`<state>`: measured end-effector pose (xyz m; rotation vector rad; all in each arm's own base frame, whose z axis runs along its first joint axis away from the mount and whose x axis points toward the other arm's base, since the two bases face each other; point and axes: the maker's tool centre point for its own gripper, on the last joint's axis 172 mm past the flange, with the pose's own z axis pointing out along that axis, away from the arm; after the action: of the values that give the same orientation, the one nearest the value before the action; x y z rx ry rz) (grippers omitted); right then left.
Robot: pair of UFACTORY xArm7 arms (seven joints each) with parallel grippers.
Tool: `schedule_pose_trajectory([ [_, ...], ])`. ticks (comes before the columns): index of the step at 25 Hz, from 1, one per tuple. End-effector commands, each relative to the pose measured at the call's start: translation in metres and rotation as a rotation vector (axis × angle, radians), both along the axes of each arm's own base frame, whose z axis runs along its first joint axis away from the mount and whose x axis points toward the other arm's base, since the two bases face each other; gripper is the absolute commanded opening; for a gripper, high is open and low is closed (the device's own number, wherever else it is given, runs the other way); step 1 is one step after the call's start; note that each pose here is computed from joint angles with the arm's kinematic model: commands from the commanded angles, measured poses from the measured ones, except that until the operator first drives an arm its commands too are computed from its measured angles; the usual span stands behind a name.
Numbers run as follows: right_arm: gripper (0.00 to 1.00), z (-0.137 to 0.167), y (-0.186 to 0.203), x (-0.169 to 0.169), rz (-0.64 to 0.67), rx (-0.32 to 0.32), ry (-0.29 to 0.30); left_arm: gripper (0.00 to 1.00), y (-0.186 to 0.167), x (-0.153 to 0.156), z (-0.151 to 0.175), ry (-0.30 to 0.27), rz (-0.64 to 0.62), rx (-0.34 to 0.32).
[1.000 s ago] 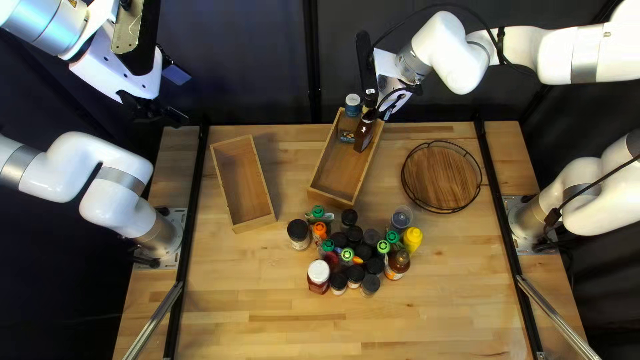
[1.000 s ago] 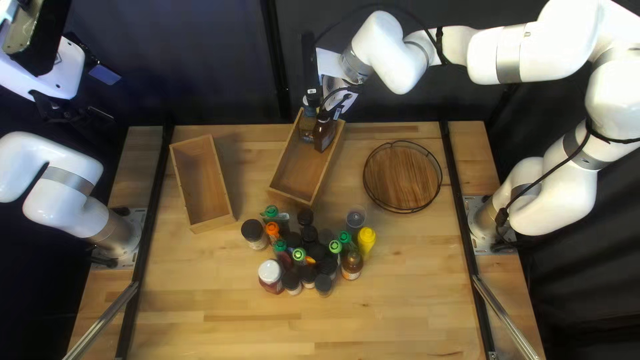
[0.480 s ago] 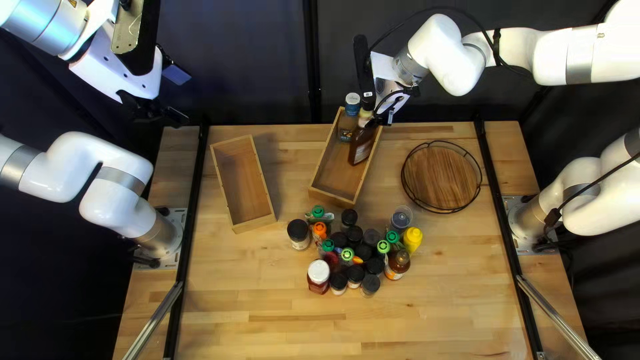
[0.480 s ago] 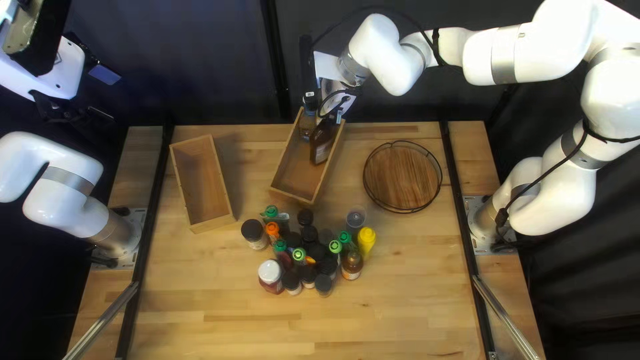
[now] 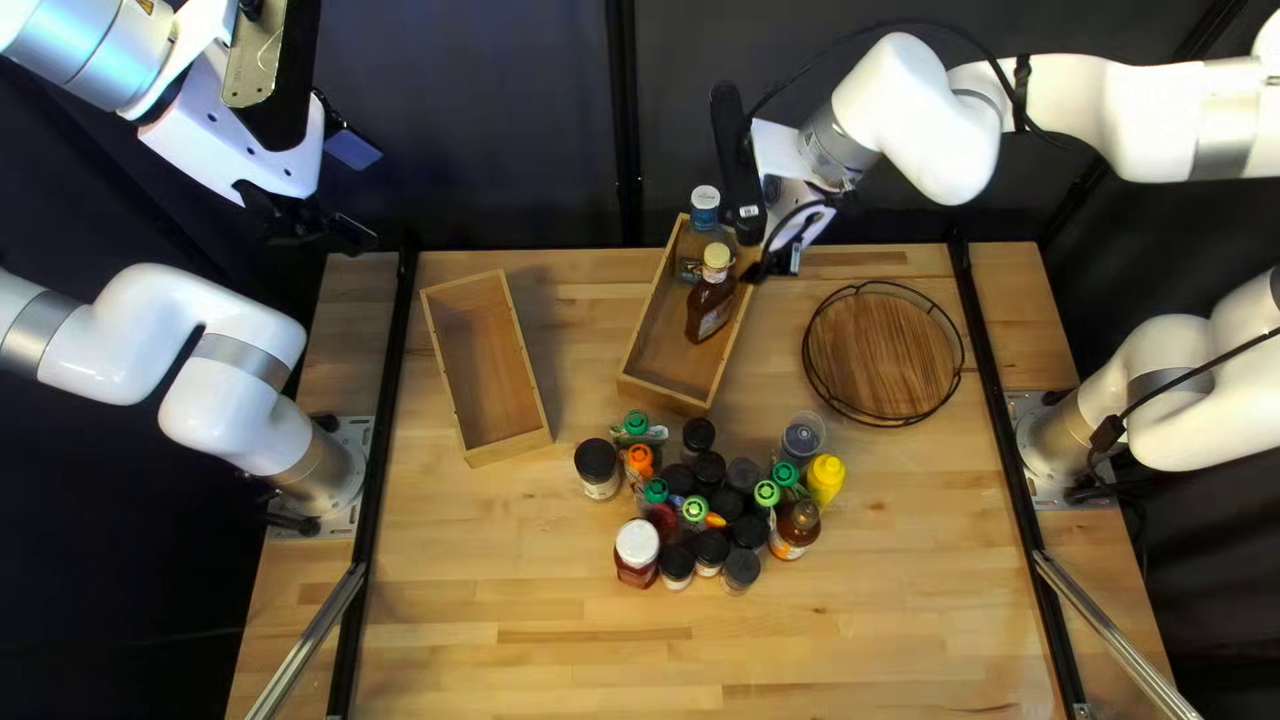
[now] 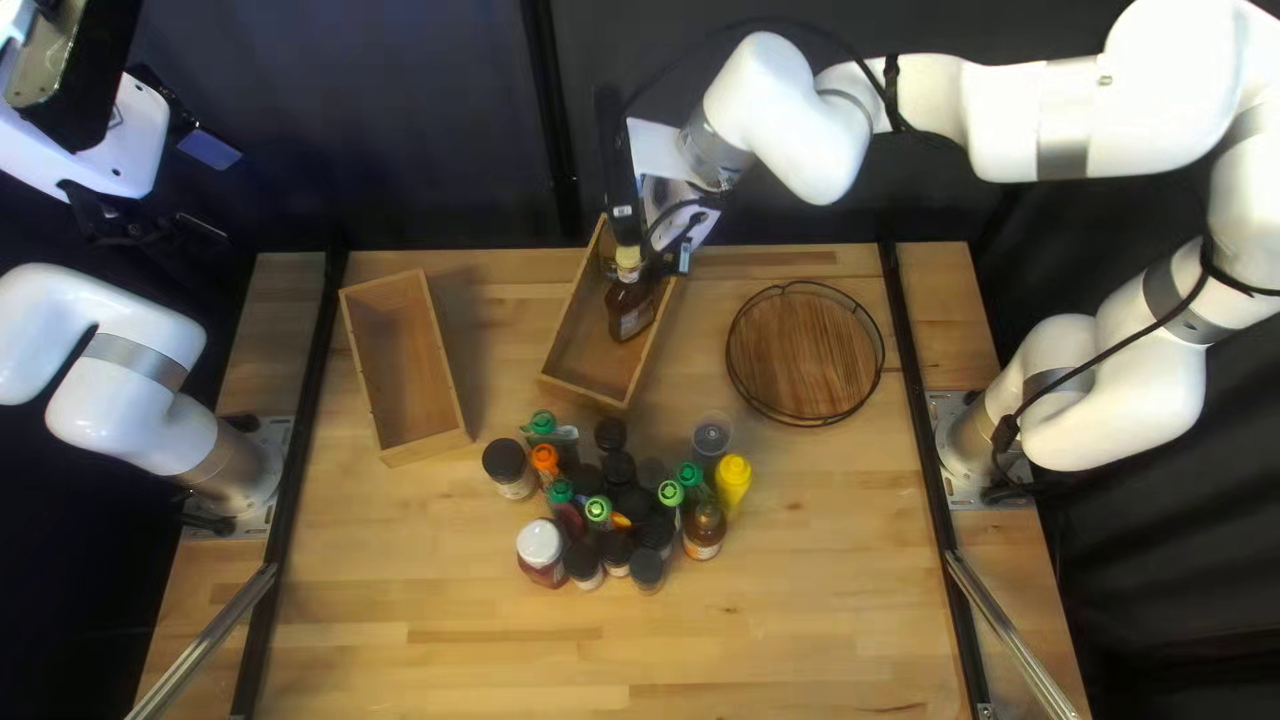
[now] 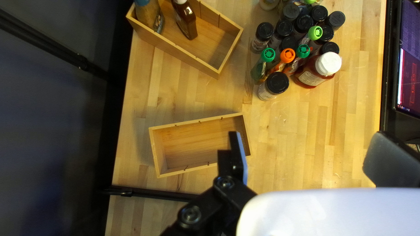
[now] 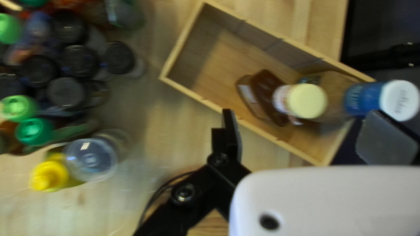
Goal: Separate condiments, baby food and spices and place it in 3 different racks/containers
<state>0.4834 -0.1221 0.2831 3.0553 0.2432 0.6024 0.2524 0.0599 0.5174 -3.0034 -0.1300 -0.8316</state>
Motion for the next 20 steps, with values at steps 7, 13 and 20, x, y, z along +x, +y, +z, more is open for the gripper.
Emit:
schedule_pose_trajectory([
  [7,1.0,-0.018,0.143,-0.04,0.13,-0.008,0.252,1.0,0.0,0.0,0.0,0.0,0.0,0.0],
  [13,1.0,-0.029,0.191,-0.069,0.182,-0.096,0.285,1.0,0.0,0.0,0.0,0.0,0.0,0.0],
  [20,1.0,-0.061,0.227,-0.083,0.153,-0.2,0.289,1.0,0.0,0.0,0.0,0.0,0.0,0.0],
])
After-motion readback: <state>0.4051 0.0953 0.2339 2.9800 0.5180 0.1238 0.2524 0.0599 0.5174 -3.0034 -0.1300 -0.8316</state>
